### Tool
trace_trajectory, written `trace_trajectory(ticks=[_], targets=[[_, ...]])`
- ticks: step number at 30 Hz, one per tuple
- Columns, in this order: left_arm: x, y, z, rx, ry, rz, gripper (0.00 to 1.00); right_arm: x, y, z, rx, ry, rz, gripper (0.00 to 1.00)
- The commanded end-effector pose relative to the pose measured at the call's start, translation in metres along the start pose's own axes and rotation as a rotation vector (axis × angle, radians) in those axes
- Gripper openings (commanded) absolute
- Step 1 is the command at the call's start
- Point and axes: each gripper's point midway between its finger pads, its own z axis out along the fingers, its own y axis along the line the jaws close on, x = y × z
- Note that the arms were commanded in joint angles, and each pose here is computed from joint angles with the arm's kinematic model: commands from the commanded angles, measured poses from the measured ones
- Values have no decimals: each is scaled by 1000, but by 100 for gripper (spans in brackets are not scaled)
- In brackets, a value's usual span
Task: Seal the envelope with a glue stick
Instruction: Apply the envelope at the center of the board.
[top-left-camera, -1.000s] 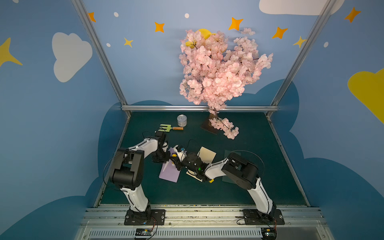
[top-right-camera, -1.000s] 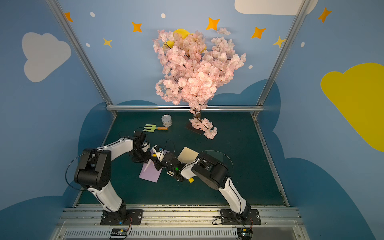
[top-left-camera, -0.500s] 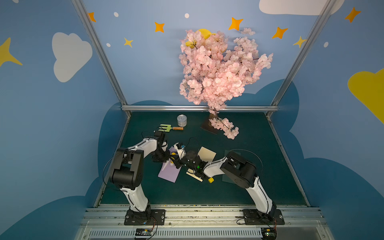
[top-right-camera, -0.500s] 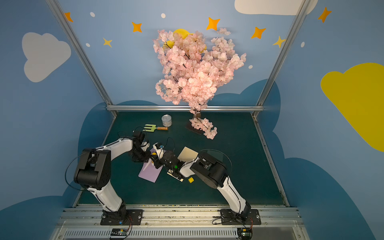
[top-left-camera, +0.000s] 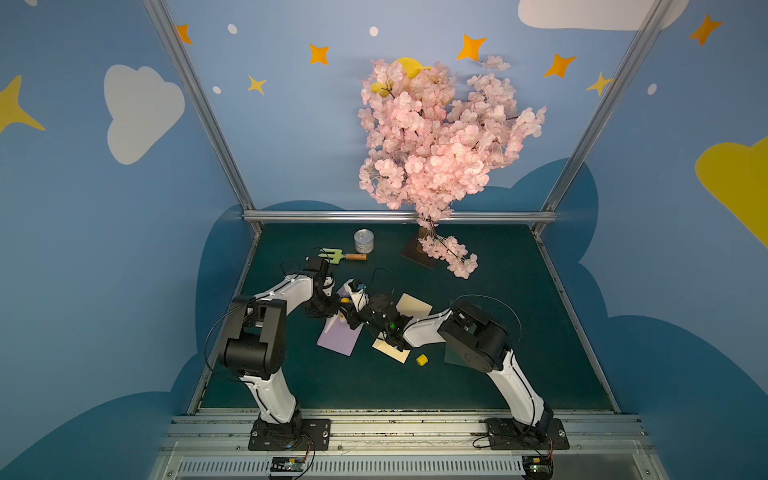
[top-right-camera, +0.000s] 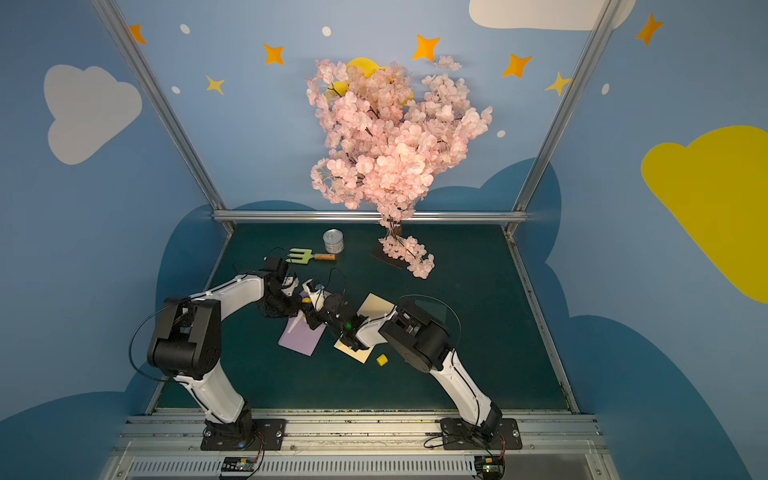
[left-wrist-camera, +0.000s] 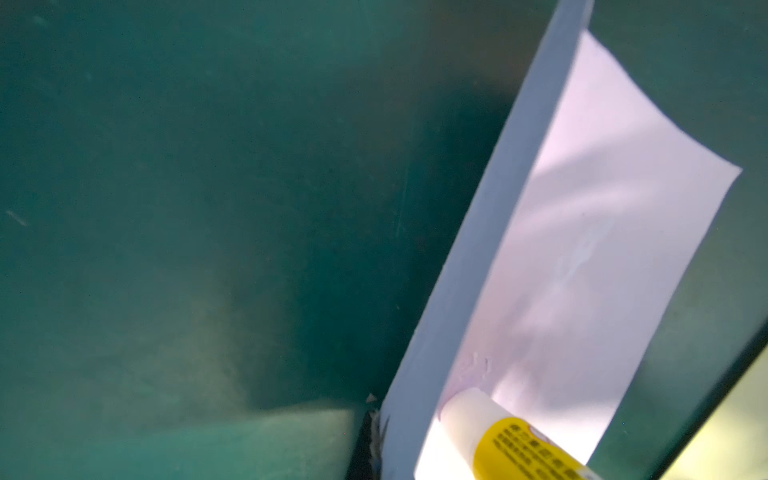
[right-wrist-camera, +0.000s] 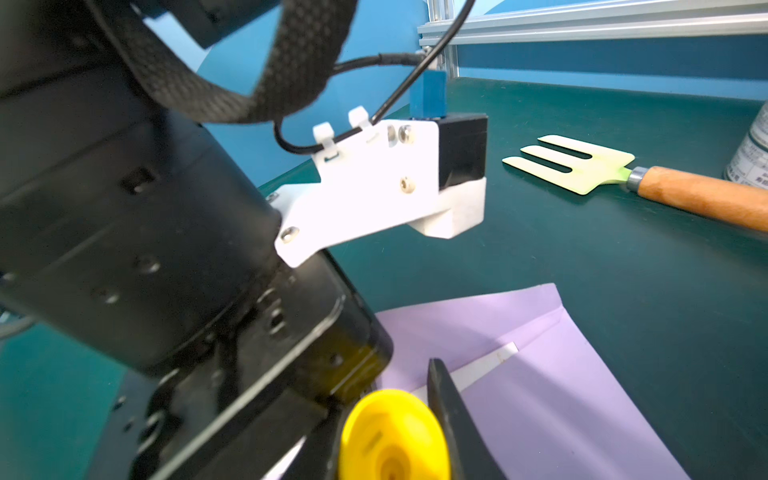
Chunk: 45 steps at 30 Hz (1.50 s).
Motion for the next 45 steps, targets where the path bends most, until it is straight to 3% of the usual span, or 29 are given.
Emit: trace_trajectory(ticks=[1, 10, 13, 32, 45], targets=[[54, -4, 12, 16, 225, 43, 2, 0, -62, -5, 184, -9, 6, 0], [48, -15, 7, 210, 231, -16, 2, 18, -49, -20, 155, 17, 15, 0], [46, -15, 11, 216, 244, -22, 2, 21, -35, -21, 131, 26, 3, 0], [39, -8, 17, 86, 160, 5, 3, -13, -47, 22, 101, -14, 56, 0], [30, -11, 16, 94, 116, -18, 2, 25, -7, -13, 8, 79, 120, 0]])
